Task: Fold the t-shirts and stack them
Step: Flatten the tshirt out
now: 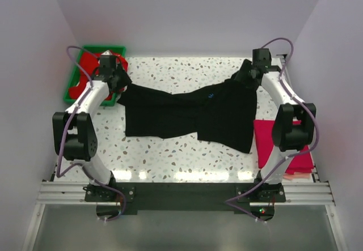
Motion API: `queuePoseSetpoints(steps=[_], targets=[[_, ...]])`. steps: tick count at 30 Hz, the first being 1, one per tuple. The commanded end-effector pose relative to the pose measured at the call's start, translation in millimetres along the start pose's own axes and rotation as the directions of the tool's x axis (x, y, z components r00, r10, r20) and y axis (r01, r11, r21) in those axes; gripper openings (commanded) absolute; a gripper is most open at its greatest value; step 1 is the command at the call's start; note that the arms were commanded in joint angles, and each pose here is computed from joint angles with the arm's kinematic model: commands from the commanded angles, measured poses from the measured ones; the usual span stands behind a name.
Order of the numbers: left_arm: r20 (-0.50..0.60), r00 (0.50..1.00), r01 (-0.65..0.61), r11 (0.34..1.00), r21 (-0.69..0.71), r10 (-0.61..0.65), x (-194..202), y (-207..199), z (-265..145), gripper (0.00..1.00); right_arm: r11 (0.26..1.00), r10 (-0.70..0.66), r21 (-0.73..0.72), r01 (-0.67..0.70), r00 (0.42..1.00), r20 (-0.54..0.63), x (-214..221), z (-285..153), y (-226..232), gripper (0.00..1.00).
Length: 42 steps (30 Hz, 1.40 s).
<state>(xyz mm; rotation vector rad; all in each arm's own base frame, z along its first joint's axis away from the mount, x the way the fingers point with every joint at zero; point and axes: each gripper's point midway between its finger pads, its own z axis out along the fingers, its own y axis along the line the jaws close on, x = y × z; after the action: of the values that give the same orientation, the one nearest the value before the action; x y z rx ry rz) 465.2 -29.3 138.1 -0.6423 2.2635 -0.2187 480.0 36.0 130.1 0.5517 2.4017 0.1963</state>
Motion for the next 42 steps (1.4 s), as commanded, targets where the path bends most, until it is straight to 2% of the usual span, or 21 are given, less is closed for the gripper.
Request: queuePoseSetpoints(steps=[1, 6, 11, 22, 42], targets=[[0.074, 0.996, 0.043, 0.999, 0.019, -0.045, -2.8, 5.5, -19.5, 0.52, 0.993, 0.043, -0.118, -0.030, 0.993, 0.108, -14.9, -43.7, 17.3, 0.62], [0.048, 0.995, 0.094, 0.993, -0.064, -0.091, 29.9, 35.0, -10.1, 0.43, 0.988, 0.067, -0.142, -0.052, 0.992, 0.103, 20.9, -53.4, 3.6, 0.61], [0.052, 0.994, 0.100, 0.982, -0.162, -0.092, 40.0, 56.6, 6.9, 0.41, 0.982, 0.062, -0.185, -0.043, 0.993, 0.099, 36.0, -66.6, 2.8, 0.60], [0.077, 0.995, 0.075, 0.959, -0.274, -0.055, 16.0, 62.0, 44.6, 0.42, 0.981, 0.046, -0.192, -0.033, 0.997, 0.064, 60.7, -65.5, -5.1, 0.58], [-0.016, 0.997, 0.063, 0.925, -0.375, -0.074, 57.5, 89.0, 73.7, 0.49, 0.982, 0.045, -0.188, -0.034, 0.997, 0.054, 64.7, -62.4, -7.3, 0.58]])
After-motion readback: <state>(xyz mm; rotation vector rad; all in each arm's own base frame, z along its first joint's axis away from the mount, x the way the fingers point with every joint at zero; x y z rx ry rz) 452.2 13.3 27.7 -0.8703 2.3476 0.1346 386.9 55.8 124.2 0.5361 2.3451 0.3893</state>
